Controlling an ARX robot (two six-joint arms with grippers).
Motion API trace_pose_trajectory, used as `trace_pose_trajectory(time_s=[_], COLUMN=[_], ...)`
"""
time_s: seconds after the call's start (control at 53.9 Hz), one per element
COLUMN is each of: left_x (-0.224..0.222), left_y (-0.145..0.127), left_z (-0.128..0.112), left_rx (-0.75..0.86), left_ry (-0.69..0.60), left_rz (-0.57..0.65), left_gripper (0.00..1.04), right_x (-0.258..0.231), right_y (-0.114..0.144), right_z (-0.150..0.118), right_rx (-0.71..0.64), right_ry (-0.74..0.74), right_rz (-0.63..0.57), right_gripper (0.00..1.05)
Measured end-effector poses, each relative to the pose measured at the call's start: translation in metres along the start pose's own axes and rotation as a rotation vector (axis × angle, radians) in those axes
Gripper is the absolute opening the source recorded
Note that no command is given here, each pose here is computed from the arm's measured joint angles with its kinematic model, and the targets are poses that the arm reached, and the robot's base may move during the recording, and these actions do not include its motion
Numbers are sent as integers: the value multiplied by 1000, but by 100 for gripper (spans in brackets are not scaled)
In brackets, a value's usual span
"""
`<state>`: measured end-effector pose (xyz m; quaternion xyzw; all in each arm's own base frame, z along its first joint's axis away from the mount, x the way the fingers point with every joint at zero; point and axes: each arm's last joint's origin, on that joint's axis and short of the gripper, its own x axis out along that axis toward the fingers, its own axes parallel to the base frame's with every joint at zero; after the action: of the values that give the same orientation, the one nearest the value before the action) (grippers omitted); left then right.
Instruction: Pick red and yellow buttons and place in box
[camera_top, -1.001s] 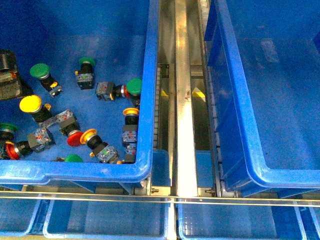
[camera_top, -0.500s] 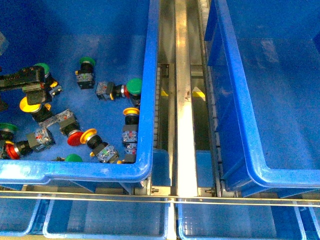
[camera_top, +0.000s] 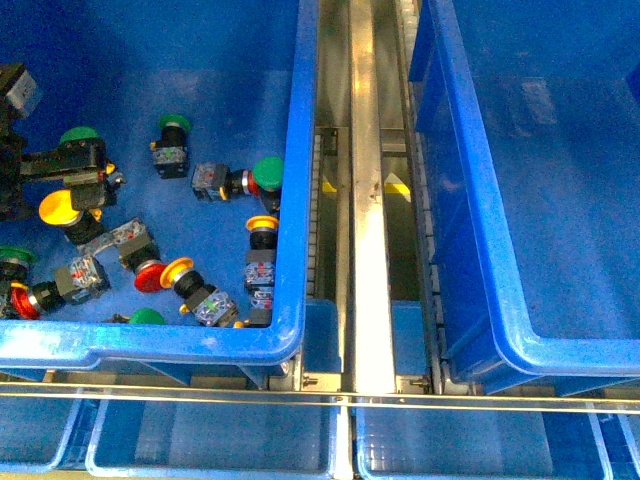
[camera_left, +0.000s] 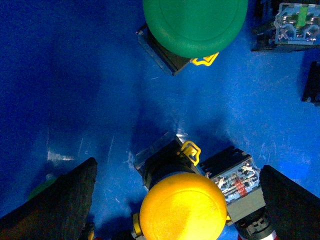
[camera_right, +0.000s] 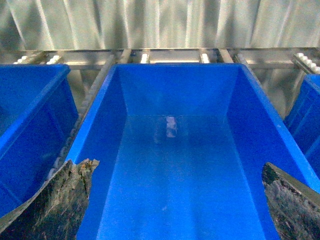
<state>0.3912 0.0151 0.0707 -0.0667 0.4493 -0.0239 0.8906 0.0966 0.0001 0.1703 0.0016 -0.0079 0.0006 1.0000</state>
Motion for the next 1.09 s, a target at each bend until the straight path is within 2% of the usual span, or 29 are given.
trace_pose_trajectory(time_s=[0.667, 1.038, 1.094], left_x=[7, 7, 7], left_y=[-3, -6, -6], left_z=[-4, -2, -2], left_rx=[35, 40, 40], left_ry=[35, 33, 34], left_rz=[-42, -58, -58], left_gripper=[96, 40, 35], right_x=[0, 0, 0], right_y=[0, 0, 0], right_z=[0, 0, 0], right_rx=[0, 0, 0], right_ry=[0, 0, 0], right_rz=[0, 0, 0], right_gripper=[99, 99, 99])
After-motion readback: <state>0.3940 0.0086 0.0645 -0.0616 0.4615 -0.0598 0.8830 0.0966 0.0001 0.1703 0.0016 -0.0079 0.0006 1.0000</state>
